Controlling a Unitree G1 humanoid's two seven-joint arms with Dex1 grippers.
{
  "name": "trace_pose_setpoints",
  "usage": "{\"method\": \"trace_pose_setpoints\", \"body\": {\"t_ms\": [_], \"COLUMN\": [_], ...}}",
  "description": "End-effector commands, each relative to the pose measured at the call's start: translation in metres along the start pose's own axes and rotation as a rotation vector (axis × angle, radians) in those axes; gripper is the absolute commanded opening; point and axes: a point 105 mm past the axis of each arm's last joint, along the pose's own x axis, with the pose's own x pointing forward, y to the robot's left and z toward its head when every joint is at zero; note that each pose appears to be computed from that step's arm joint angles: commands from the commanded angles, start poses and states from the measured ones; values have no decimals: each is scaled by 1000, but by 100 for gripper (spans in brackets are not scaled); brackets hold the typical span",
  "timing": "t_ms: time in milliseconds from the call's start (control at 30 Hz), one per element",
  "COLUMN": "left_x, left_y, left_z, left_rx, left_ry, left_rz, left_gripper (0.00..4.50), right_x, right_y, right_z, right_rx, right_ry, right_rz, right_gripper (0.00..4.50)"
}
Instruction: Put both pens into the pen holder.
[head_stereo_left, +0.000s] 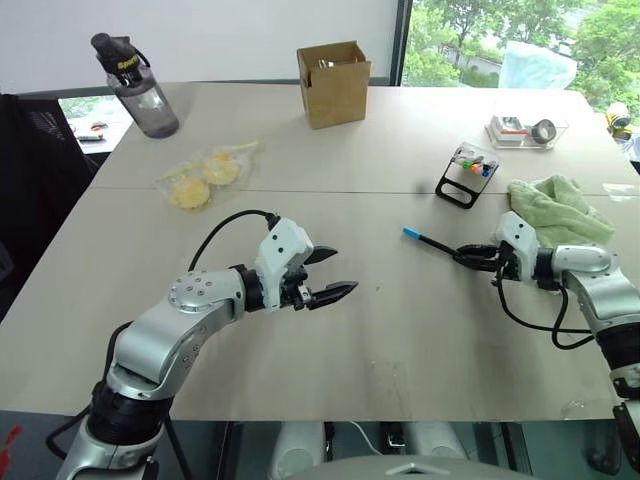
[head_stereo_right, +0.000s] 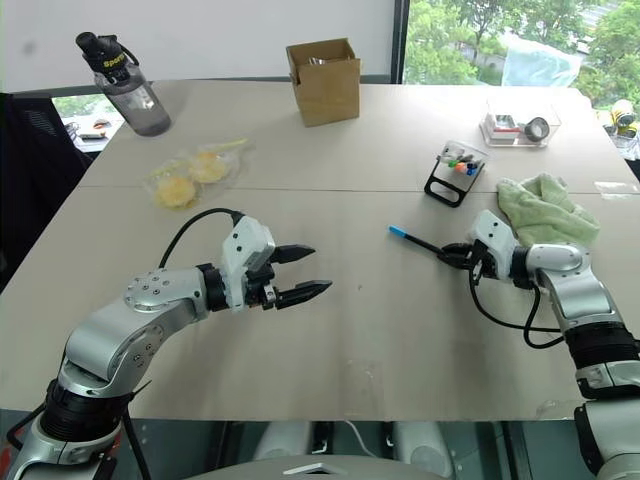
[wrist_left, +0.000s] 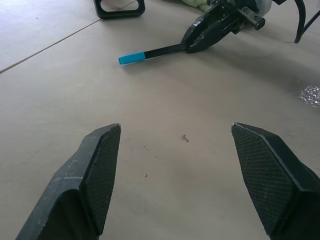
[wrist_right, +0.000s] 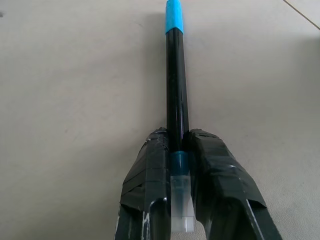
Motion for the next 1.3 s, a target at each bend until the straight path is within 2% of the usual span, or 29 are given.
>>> {"method": "trace_pose_setpoints", "body": {"t_ms": [33, 133, 200, 267, 500, 633, 933, 1067, 1200, 1233, 1267, 1300], "left_x": [-1, -1, 1, 0, -1, 2, 8, 5, 4, 5, 6, 8], "left_y": [-3, -2, -2, 4, 11, 12, 3, 0, -3, -3, -5, -8], "left_z": [12, 12, 16, 25, 52, 61, 77, 81, 83, 83, 82, 81], "left_rx": [43, 30, -23, -217, -610, -677, -673, -668, -649, -638, -610, -581], "left_ry": [-42, -52, -114, -279, -660, -726, -760, -789, -784, -774, -746, -716], "left_rz": [-10, -3, 7, 35, 57, 37, -55, -91, -106, -106, -106, -112], "left_gripper": [366, 366, 366, 366, 366, 366, 366, 255, 78, 34, 1, 0], "right_x": [-5, -3, -2, -2, -1, 0, 4, 5, 5, 5, 5, 5], "right_y": [1, 1, 4, 11, 48, 69, 93, 94, 93, 93, 93, 93], "right_z": [7, 23, 44, 66, 118, 138, 150, 148, 149, 148, 147, 145], "right_rx": [1, -9, 8, 49, 111, 135, 125, 125, 144, 145, 145, 152], "right_ry": [-36, -107, -196, -301, -477, -532, -533, -517, -509, -500, -488, -468], "right_rz": [3, -3, 17, 48, 195, 274, 362, 366, 374, 379, 382, 389], "right_gripper": [7, 7, 7, 7, 7, 7, 7, 7, 7, 107, 123, 170]}}
